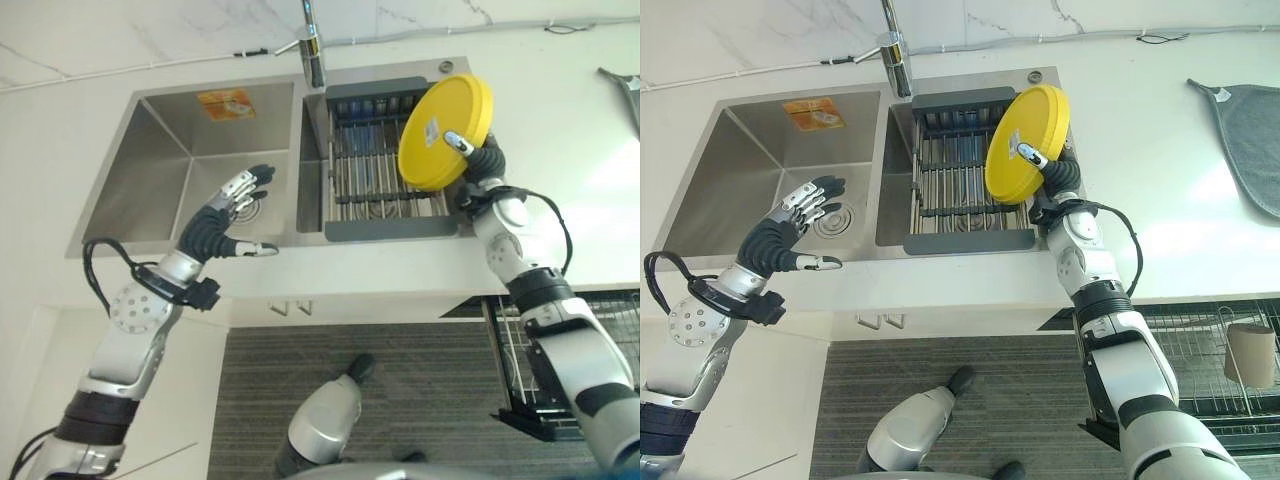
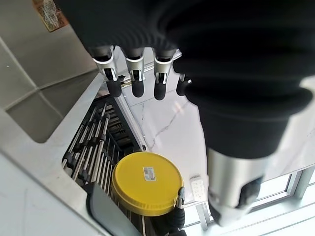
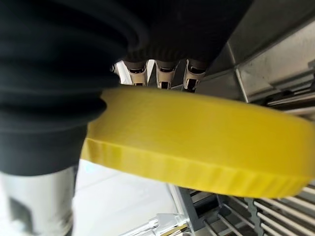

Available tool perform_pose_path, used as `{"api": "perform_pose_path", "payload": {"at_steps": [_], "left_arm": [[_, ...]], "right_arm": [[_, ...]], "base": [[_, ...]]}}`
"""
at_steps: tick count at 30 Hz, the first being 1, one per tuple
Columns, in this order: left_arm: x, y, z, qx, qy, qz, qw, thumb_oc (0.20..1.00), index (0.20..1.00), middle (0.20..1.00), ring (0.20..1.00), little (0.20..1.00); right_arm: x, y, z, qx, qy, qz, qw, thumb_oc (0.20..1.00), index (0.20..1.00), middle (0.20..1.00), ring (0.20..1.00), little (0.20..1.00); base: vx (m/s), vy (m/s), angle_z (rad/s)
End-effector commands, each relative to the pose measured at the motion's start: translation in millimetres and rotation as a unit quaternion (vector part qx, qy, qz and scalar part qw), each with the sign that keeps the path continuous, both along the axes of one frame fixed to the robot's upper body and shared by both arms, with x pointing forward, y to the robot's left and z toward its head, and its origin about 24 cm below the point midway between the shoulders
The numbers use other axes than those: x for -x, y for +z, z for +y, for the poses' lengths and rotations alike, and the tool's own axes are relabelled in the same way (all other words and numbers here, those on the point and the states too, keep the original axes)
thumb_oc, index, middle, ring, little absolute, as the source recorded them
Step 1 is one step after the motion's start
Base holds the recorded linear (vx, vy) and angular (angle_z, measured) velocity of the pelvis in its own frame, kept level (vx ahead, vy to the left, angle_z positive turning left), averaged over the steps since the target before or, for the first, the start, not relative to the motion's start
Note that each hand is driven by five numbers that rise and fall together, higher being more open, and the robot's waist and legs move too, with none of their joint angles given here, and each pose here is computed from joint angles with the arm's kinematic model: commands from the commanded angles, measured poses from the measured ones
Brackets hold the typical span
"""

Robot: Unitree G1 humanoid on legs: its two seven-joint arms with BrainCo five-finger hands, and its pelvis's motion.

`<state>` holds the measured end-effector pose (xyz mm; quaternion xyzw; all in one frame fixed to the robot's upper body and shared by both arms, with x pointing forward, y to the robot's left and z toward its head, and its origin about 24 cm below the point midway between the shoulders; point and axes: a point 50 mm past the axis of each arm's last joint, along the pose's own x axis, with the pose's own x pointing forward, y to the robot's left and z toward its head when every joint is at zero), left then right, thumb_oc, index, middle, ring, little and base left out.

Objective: Place the dishes in the dishwasher.

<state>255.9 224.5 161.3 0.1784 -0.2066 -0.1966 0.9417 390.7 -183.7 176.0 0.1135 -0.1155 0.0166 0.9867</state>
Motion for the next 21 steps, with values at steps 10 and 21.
{"api": "perform_pose_path", "payload": {"at_steps": [10, 21], "left_arm": [[5.2, 4.4, -11.1, -0.033, -0.030, -0.015, 0.999, 1.000, 1.000, 1.000, 1.000, 1.000], [6.9, -2.1, -13.3, -0.033, -0.032, 0.001, 0.999, 1.000, 1.000, 1.000, 1.000, 1.000]], "right_arm": [[-5.3, 36.2, 19.1, 0.091, -0.038, -0.044, 0.994, 0.200, 0.200, 0.200, 0.200, 0.200], [-0.9, 30.4, 23.9, 0.043, -0.046, -0.056, 0.996, 0.200, 0.200, 0.200, 0.200, 0.200]], "base": [[0.02, 0.000, 0.00], [0.01, 0.004, -0.01]]}}
